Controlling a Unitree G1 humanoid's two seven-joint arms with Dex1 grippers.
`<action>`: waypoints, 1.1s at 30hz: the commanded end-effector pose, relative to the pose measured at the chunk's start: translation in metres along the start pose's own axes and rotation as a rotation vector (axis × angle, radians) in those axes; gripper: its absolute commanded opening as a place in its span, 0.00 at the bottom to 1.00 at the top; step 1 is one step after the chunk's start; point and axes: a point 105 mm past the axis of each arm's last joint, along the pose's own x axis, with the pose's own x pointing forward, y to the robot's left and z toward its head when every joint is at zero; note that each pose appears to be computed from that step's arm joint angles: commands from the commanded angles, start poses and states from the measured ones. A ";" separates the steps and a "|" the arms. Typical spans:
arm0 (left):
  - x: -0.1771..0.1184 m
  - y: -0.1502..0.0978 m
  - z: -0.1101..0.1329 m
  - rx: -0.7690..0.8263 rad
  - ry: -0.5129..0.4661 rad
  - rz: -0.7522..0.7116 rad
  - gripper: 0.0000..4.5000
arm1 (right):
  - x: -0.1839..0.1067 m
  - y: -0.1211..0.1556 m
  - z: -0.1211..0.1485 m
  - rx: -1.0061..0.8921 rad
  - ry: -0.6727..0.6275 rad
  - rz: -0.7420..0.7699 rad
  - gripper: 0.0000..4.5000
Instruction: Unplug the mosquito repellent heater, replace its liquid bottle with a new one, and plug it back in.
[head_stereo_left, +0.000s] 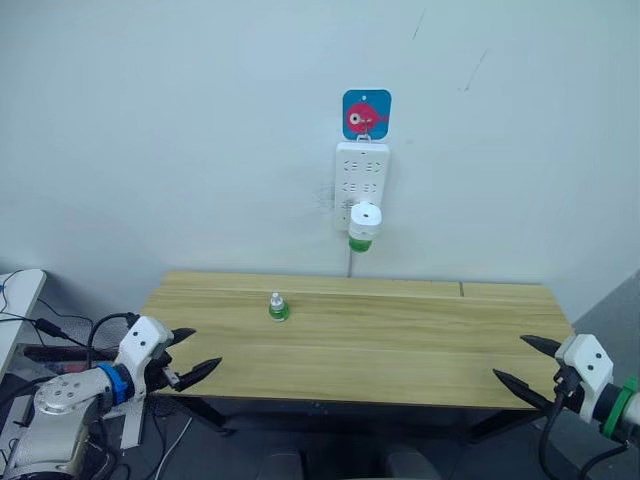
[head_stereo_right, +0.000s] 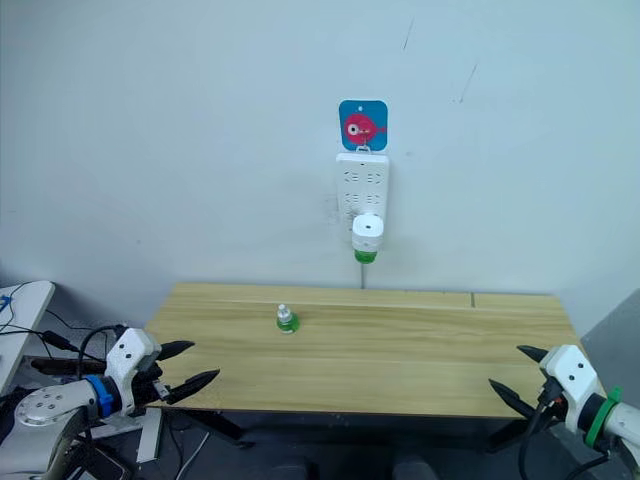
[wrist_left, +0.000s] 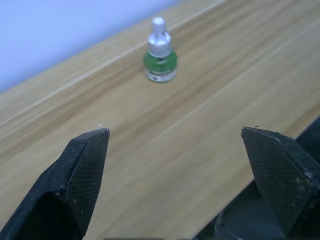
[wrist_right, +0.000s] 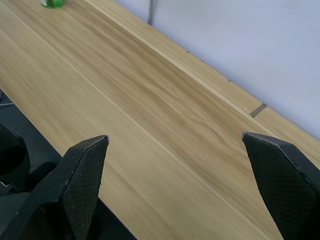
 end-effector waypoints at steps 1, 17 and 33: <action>0.004 0.002 0.025 0.011 -0.068 0.015 1.00 | 0.006 0.006 0.022 -0.022 -0.067 0.008 0.99; 0.094 -0.004 0.217 0.085 -0.498 -0.125 1.00 | 0.039 0.045 0.184 0.071 -0.512 0.043 0.99; 0.135 -0.003 0.283 0.142 -0.617 -0.144 0.87 | 0.044 0.050 0.214 0.073 -0.548 -0.019 1.00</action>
